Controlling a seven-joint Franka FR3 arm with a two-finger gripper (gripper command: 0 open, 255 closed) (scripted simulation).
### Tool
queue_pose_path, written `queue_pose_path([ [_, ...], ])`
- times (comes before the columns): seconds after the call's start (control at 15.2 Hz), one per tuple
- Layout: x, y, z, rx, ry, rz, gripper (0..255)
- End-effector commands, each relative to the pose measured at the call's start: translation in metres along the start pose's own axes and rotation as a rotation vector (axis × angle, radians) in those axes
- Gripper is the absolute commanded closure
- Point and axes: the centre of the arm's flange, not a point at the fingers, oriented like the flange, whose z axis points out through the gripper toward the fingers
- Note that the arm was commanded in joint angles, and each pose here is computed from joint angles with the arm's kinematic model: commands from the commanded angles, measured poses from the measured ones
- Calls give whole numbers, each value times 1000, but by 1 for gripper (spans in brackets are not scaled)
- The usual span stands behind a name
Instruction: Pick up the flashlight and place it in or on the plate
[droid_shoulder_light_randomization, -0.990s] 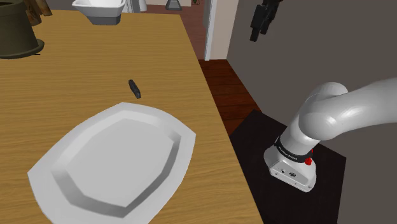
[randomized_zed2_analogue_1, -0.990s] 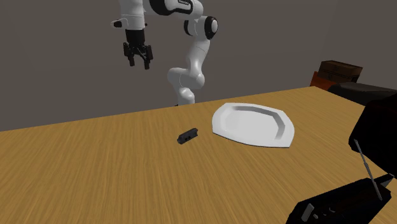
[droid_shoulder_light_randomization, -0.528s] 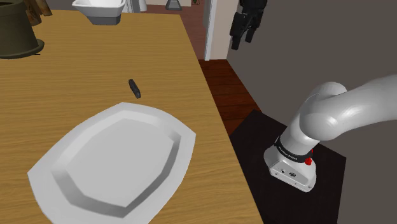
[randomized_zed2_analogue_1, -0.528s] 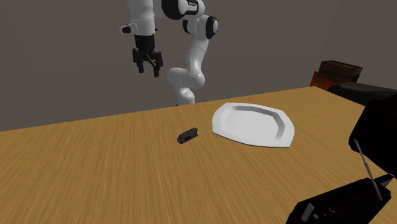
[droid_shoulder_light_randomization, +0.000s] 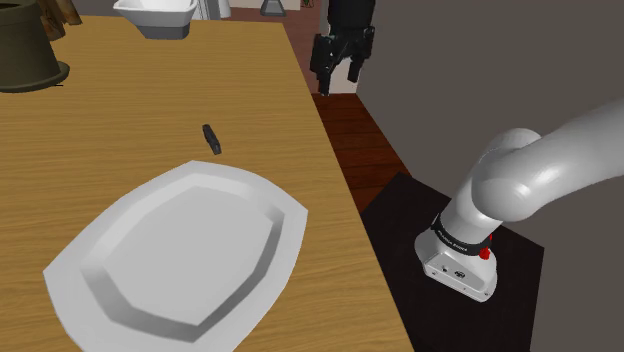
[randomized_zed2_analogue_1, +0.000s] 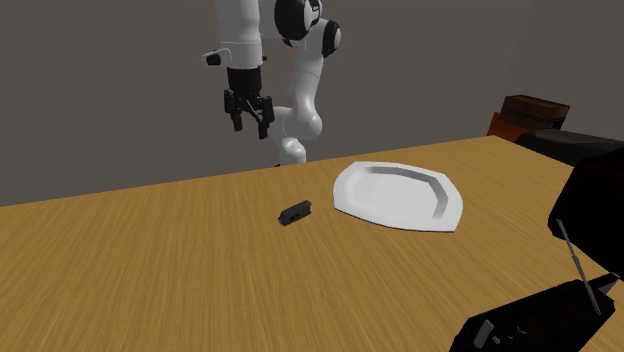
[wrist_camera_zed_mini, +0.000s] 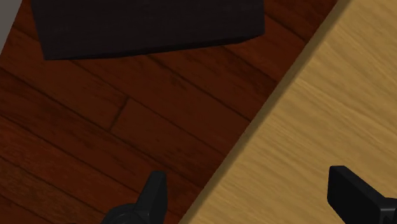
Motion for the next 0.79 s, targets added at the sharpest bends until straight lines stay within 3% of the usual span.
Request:
queue_pose_path([
  [0.0, 7, -27, 7, 5, -1, 20, 0],
  [0.73, 59, -157, 32, 23, -5, 121, 0],
])
